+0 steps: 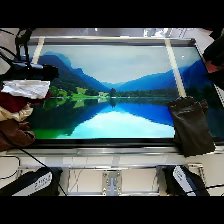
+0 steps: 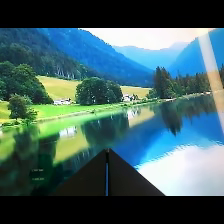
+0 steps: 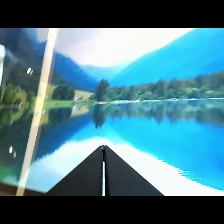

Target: Fold the shirts.

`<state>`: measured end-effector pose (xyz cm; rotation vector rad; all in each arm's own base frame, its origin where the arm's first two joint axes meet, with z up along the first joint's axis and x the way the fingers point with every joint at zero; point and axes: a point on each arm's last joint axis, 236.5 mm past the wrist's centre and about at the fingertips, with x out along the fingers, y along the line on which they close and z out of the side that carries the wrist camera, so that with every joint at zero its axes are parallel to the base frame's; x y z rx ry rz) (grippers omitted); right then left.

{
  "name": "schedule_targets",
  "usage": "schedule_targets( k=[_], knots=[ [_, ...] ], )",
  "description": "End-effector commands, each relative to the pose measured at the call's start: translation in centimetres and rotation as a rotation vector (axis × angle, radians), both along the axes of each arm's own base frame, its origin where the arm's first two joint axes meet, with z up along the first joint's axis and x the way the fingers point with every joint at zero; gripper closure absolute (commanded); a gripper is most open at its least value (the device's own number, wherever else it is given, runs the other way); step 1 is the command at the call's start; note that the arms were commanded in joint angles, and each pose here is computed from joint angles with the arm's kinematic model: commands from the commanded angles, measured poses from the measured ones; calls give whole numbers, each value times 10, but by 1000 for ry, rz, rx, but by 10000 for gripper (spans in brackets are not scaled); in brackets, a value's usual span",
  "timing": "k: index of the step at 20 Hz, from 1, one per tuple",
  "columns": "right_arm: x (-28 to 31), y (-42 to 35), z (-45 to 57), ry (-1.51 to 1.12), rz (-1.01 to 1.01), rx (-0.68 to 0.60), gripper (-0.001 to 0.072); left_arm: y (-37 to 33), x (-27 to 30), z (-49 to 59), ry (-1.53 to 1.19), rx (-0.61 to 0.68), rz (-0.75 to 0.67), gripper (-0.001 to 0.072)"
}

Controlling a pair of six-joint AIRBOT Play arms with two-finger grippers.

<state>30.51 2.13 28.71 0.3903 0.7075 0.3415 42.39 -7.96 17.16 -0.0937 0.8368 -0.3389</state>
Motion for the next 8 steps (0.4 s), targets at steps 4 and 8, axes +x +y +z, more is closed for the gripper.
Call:
schedule_targets(
  k=[4,8],
  knots=[
    [11,42,-29,72,183,-62,694,0,-1,-1,6,1,-2,698],
    [7,49,-30,80,212,-62,694,0,-1,-1,6,1,-2,698]
  ],
)
